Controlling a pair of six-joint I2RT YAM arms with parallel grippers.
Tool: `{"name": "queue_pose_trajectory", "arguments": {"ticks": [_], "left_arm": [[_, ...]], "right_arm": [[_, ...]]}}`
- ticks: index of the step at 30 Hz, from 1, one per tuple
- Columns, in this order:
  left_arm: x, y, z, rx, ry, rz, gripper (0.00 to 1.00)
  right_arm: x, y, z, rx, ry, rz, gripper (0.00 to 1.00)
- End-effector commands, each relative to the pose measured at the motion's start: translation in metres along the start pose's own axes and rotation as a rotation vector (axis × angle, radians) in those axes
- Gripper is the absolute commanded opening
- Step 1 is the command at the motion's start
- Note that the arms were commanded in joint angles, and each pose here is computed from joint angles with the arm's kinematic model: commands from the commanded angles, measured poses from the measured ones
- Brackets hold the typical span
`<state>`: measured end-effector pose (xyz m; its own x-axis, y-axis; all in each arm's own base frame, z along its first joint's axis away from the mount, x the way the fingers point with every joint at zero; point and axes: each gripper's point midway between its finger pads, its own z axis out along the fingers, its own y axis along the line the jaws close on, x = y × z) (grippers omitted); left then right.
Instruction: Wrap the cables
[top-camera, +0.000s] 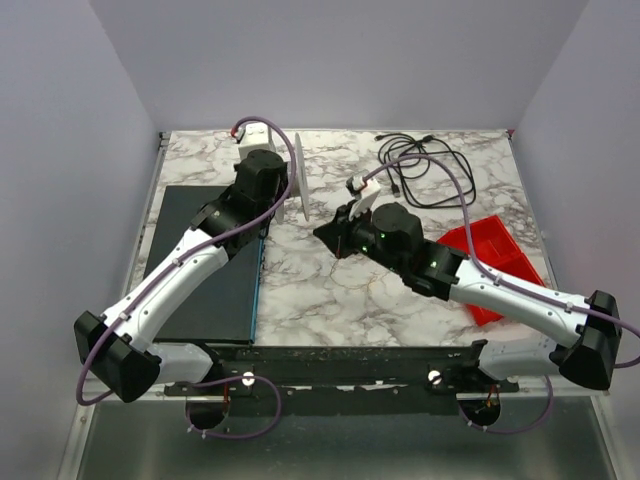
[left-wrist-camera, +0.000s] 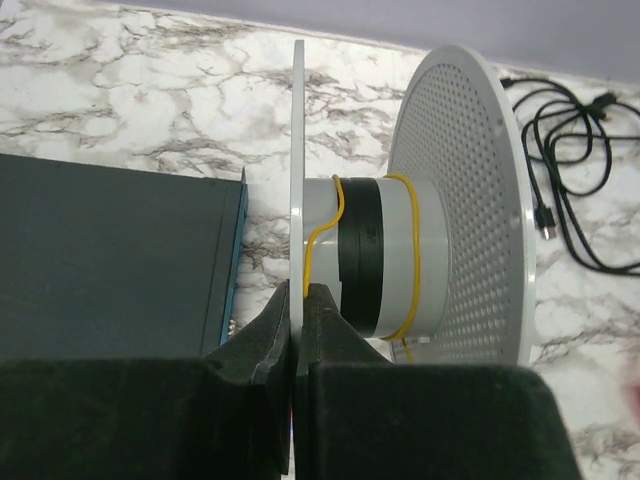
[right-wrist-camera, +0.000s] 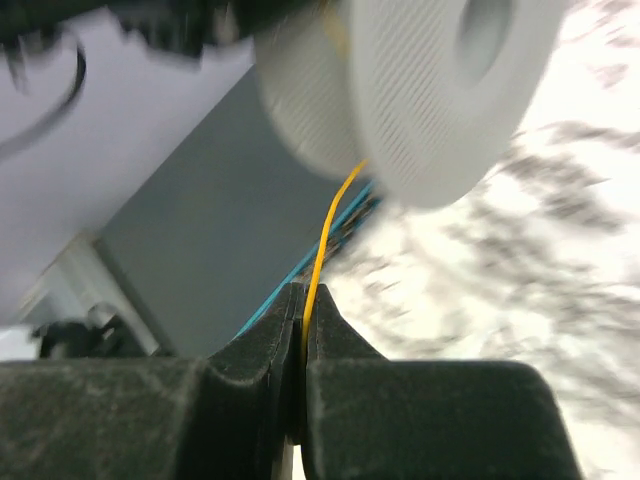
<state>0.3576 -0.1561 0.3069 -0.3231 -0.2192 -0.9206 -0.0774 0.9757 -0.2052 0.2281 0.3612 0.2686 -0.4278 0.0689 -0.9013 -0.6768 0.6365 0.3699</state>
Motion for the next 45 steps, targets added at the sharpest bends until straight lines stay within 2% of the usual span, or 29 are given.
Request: {"name": "queue_pose_trajectory", "arguments": {"ticks": [1,5,9,17,27,34,41,45], "left_arm": [[0.01,-0.023,-0.009,0.167,0.022,0.143,0.0],[0.037,-0.04,-0.025,0.308,0.124,0.274,0.0],[0.055,-0.05,-0.046,0.405,0.191,0.364,0.0],[0.058,-0.054,-0.084,0.564,0.184,0.417,0.0],[0.041,-0.058,-0.128,0.735,0.14,0.379,0.0],[0.017,-0.064,-0.156,0.825,0.104,0.33,0.0],[-0.006,-0.059,-0.172,0.829,0.055,0.302,0.0],[-0.022,-0.058,-0.177,0.813,0.013,0.248,0.0]], "right_arm": [[-0.037,-0.056,-0.019,0.345,-0.038,-0.225,0.01],[-0.069,-0.074,-0.018,0.49,-0.096,-0.325,0.01],[-0.088,-0.08,-0.015,0.559,-0.156,-0.375,0.01],[-0.106,-0.103,-0.017,0.611,-0.197,-0.381,0.06],[-0.084,-0.127,-0.007,0.386,-0.142,-0.215,0.17],[-0.061,-0.134,0.011,0.274,-0.136,-0.121,0.18],[-0.037,-0.139,0.03,0.178,-0.101,-0.035,0.17],[-0.021,-0.127,0.038,0.076,-0.083,0.024,0.15]]}}
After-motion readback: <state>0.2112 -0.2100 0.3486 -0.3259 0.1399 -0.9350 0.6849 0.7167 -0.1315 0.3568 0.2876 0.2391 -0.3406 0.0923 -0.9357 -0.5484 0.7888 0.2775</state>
